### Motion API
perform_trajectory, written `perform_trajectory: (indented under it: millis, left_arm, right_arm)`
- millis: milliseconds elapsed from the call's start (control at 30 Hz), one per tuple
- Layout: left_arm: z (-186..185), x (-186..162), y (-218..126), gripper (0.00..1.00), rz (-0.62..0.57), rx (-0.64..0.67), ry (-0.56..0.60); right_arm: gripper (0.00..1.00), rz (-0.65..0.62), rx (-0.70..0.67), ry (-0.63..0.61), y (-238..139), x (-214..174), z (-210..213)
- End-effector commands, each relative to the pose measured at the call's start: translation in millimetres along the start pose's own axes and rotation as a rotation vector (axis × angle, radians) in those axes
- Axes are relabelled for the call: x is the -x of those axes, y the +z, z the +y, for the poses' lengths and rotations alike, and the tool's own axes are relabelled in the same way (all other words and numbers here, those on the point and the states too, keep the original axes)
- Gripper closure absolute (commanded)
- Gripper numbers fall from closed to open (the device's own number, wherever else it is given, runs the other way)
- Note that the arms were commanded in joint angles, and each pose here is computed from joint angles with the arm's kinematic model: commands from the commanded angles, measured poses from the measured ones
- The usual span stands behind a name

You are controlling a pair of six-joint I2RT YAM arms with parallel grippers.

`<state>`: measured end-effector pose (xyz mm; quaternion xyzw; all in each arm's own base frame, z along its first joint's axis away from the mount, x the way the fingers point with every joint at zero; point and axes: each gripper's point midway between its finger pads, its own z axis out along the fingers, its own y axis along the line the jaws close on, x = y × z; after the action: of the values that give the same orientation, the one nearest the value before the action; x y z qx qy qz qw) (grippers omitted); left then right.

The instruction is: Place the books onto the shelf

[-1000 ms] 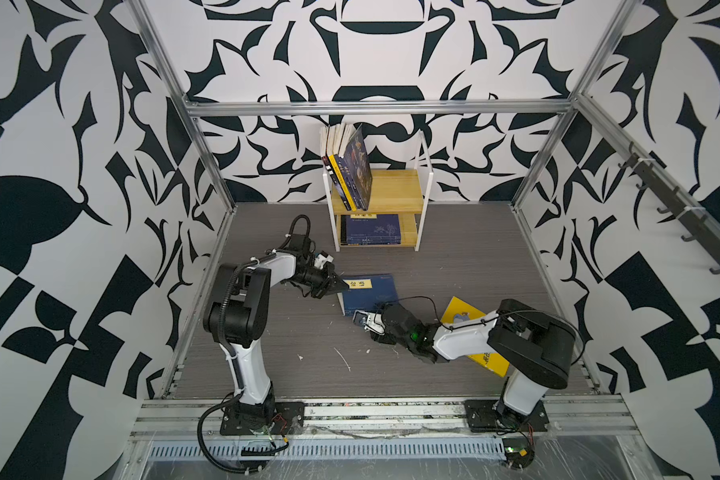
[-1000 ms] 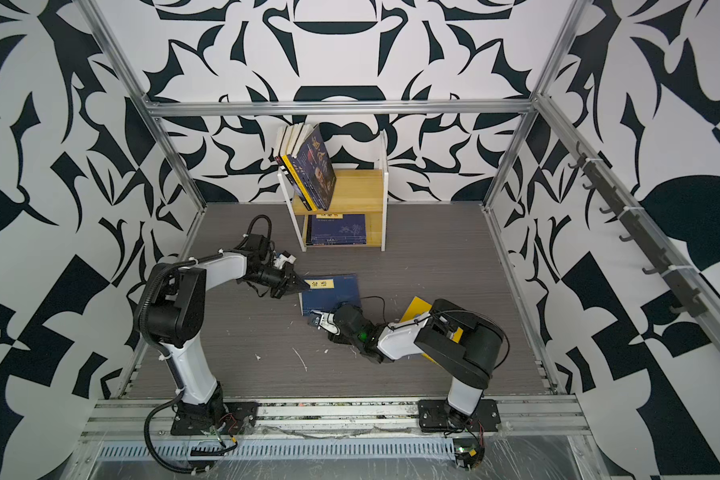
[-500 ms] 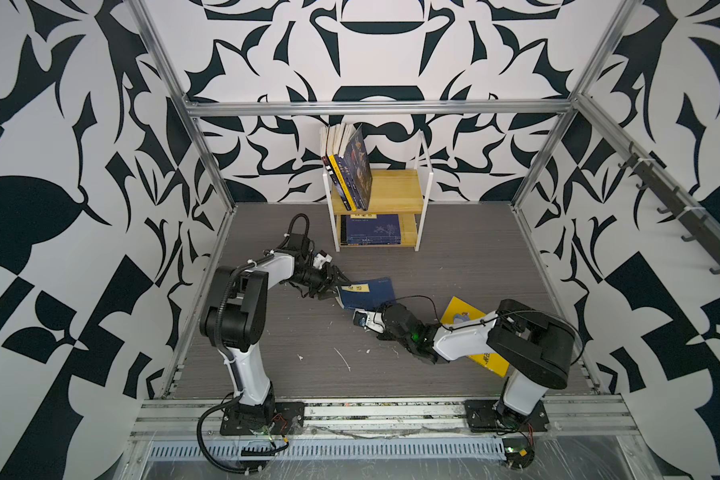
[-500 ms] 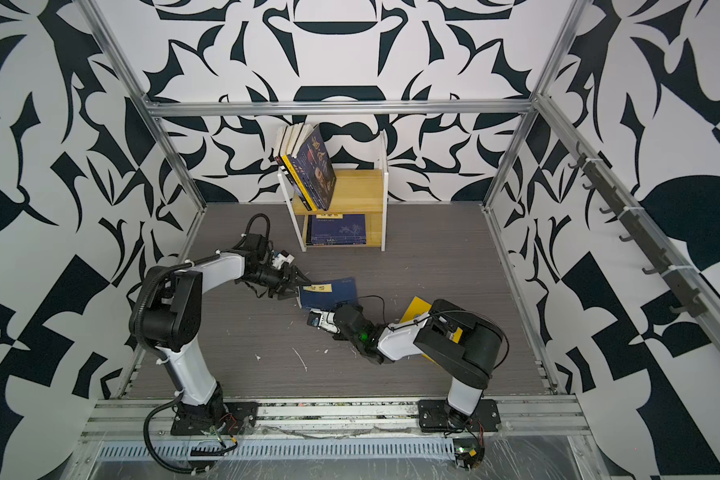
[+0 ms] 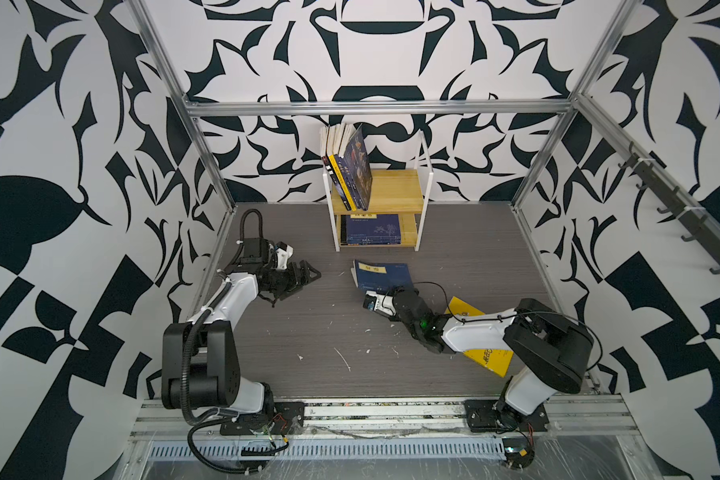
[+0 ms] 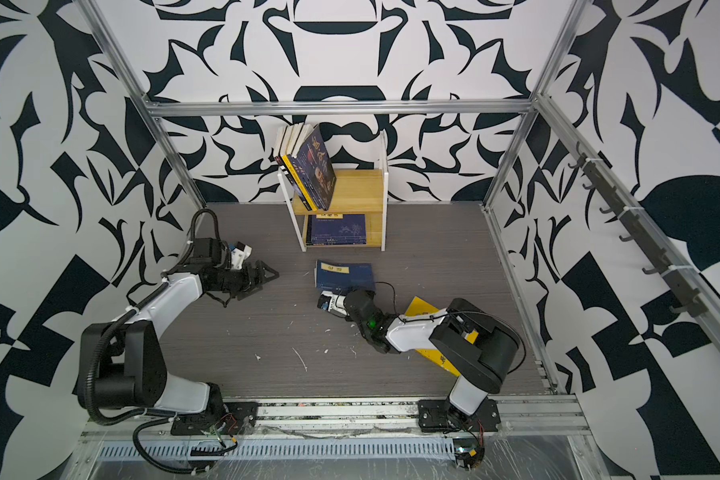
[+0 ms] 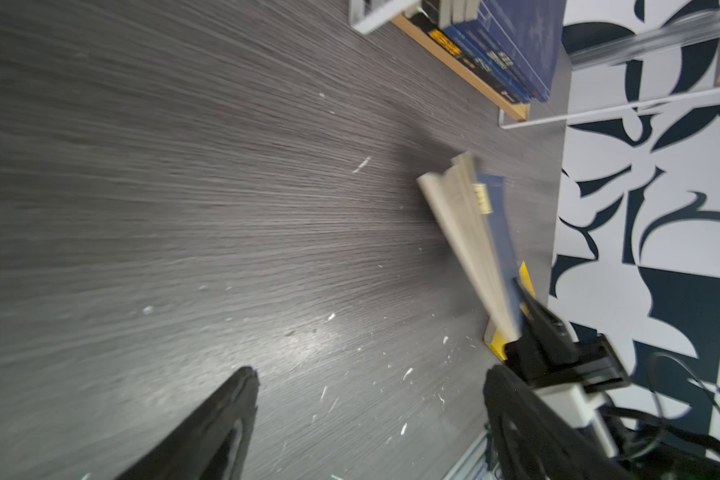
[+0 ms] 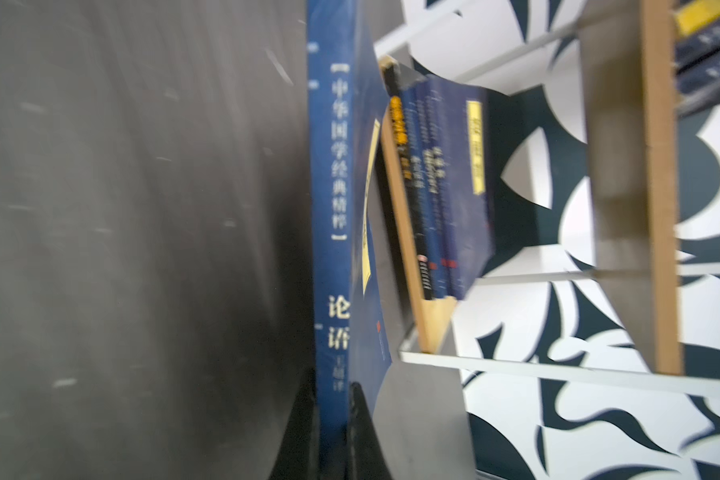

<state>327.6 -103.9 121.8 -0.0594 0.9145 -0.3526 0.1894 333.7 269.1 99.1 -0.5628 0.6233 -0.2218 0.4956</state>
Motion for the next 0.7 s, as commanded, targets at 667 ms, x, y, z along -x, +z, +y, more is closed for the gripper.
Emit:
perform_trajectory:
  millis: [667]
  left_arm:
    - [20, 20, -56, 0.01, -0.243, 0.037, 0.123]
  right_arm:
    - [1.00, -0.027, -0.401, 0.006, 18, 42, -153]
